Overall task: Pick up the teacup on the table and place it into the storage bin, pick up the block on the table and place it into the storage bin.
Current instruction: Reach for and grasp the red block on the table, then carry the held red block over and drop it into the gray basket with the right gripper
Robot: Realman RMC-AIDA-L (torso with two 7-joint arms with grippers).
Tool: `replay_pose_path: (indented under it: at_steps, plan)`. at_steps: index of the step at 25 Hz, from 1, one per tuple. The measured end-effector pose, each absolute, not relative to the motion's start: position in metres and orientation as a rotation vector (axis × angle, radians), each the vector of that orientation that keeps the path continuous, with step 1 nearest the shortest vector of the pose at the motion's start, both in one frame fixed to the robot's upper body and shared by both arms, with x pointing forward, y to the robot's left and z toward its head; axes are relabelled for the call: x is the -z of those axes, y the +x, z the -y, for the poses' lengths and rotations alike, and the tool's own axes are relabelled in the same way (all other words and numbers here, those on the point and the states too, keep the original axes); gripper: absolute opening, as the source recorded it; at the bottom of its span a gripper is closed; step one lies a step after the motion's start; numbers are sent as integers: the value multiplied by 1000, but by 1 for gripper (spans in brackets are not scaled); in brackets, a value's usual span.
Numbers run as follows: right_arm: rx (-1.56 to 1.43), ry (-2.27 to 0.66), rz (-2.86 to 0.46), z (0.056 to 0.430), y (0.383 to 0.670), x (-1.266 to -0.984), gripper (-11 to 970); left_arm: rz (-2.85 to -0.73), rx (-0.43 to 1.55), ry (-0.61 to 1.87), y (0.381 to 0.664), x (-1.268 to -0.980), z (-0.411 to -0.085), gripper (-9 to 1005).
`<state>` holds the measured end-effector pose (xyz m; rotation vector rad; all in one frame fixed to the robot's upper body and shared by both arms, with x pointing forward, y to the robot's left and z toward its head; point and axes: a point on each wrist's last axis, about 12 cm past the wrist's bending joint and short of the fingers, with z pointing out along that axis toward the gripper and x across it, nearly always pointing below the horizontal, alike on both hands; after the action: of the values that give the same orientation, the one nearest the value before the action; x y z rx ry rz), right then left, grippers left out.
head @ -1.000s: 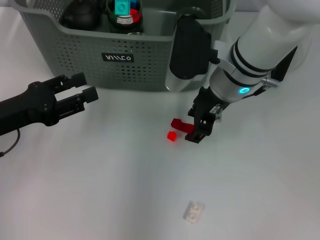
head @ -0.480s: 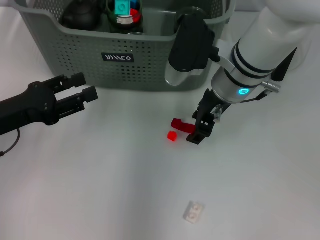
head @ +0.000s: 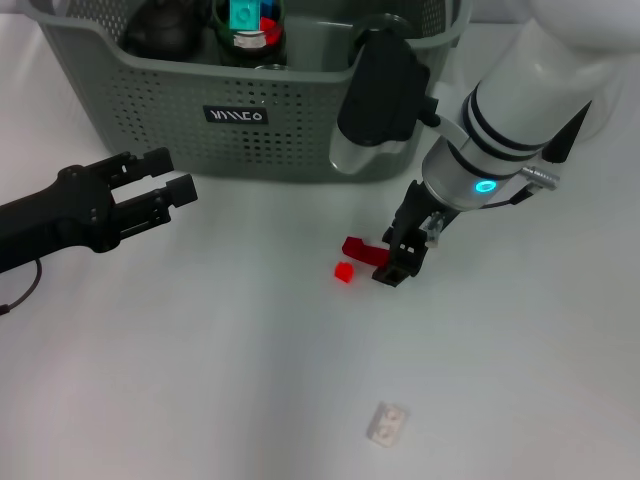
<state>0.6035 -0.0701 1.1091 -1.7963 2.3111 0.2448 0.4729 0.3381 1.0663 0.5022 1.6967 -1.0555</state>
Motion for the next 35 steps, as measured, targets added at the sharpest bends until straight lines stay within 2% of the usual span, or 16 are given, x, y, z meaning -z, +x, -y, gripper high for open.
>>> replay_pose_path:
  at_steps: [4,14,23,31,35]
  plan:
    - [-230,-1809,-2304,69,602,-1107,540,-1698,1051,502,473,-1066,-338,642]
    - [-226,-1788,-2309,70,604,-1107,201,-1696,1050,498,473,-1066,-338,643]
    - [-378,-1803,-2289,81,597,-1124,201,-1694,1053,494,472,-1066,-339,643]
    - [-778,-1737,-2099,152,578,-1181,202,-1695,1045,496,474,-1067,-340,643]
    - [-1021,-1640,-1904,192,570,-1212,202,-1693,1048,499,476,-1068,-339,642]
